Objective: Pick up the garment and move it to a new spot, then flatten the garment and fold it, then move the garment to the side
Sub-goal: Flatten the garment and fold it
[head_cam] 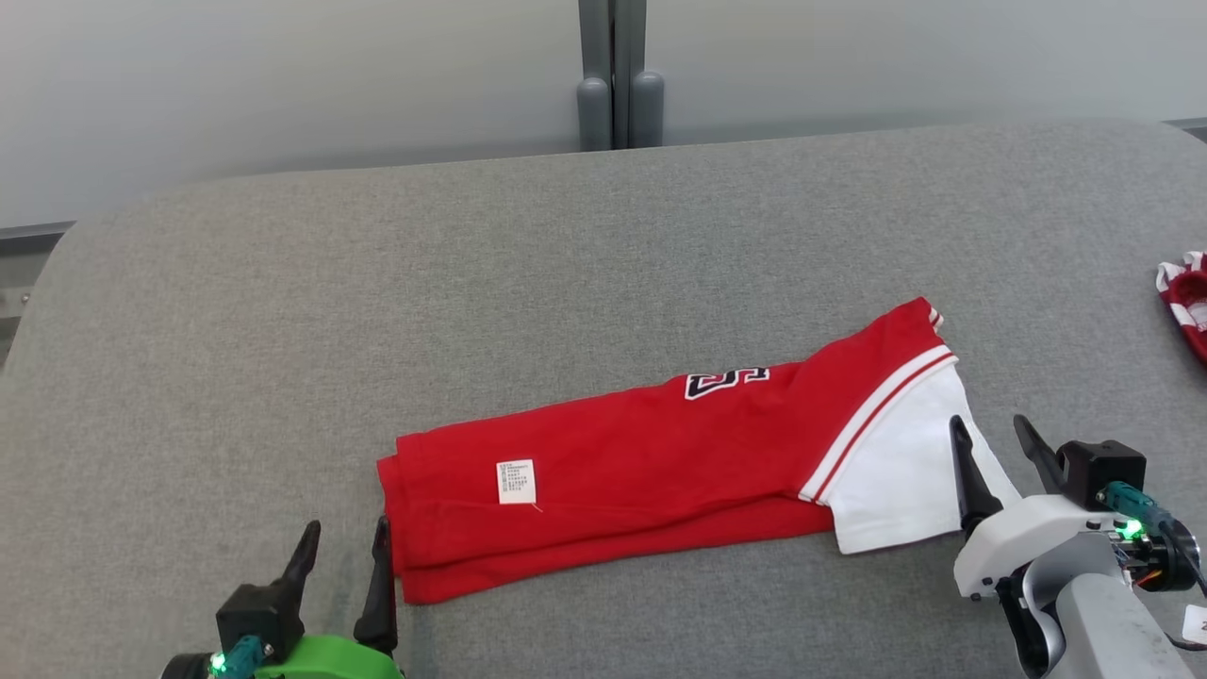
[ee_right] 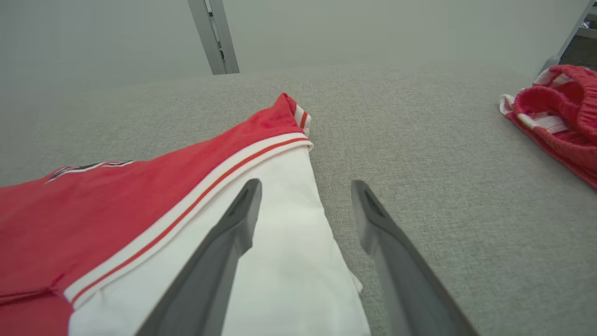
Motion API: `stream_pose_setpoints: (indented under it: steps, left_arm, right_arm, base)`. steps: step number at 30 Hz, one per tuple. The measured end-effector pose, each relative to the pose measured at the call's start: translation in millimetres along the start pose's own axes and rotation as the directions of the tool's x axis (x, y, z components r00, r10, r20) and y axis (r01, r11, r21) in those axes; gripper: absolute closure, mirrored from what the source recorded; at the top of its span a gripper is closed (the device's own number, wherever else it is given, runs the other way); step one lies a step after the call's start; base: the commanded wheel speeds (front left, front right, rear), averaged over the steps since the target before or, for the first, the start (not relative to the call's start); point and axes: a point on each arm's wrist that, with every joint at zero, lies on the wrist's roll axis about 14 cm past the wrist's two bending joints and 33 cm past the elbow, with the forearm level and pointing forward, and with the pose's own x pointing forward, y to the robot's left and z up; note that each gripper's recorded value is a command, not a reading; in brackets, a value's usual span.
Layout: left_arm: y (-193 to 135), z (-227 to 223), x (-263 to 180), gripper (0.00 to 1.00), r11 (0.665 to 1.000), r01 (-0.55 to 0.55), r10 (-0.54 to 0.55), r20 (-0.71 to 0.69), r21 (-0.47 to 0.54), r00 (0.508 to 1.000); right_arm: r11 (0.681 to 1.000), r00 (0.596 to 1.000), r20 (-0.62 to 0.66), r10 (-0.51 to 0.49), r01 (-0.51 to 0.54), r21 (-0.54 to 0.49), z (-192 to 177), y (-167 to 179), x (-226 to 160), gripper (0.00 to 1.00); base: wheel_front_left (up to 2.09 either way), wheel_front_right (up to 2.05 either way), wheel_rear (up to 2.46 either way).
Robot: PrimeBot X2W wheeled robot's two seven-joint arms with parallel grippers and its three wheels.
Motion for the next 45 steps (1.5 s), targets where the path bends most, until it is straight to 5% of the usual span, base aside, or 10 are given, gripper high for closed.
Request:
stream_pose_setpoints:
  steps: [17, 18, 19, 24, 36, 40, 45]
  left_arm:
    - [3, -11, 0, 0.0, 0.999, -0.016, 0.015, -0.035, -0.035, 0.999]
    - [5, -12, 0, 0.0, 0.999, -0.024, 0.023, -0.039, -0.035, 0.999]
    - [7, -13, -1, 0.0, 0.999, -0.029, 0.028, -0.043, -0.036, 0.999]
    - [12, -20, -1, 0.0, 0.998, -0.042, 0.039, -0.066, -0.039, 0.997]
    - [-8, -13, 9, 0.0, 0.999, 0.025, -0.027, -0.042, -0.039, 0.999]
    - [-15, -7, 10, 0.0, 0.998, 0.042, -0.043, -0.022, -0.041, 0.999]
    - [-21, -1, 8, 0.0, 0.998, 0.057, -0.057, -0.002, -0.04, 0.998]
  right_arm:
    - [0.993, 0.976, -0.218, 0.017, 0.008, 0.114, -58, 23, 44, 0.0]
    - [0.992, 0.974, -0.223, 0.032, -0.004, 0.124, -61, 29, 47, 0.57]
    - [0.991, 0.973, -0.227, 0.039, -0.008, 0.137, -63, 34, 48, 1.0]
    - [0.984, 0.968, -0.241, 0.071, -0.028, 0.177, -72, 47, 51, 1.0]
    - [0.978, 0.987, -0.061, -0.15, 0.157, 0.135, -19, -41, 41, 1.0]
    - [0.985, 0.992, 0.032, -0.122, 0.117, 0.128, 7, -26, 35, 1.0]
    - [0.989, 0.988, 0.149, 0.039, -0.059, 0.133, 42, 32, 34, 1.0]
  base:
    - [0.0, 0.0, 0.0]
    - [0.0, 0.0, 0.0]
    - [0.0, 0.0, 0.0]
    - [0.0, 0.0, 0.0]
    - [0.0, 0.0, 0.0]
    - [0.0, 0.0, 0.0]
    - [0.0, 0.0, 0.0]
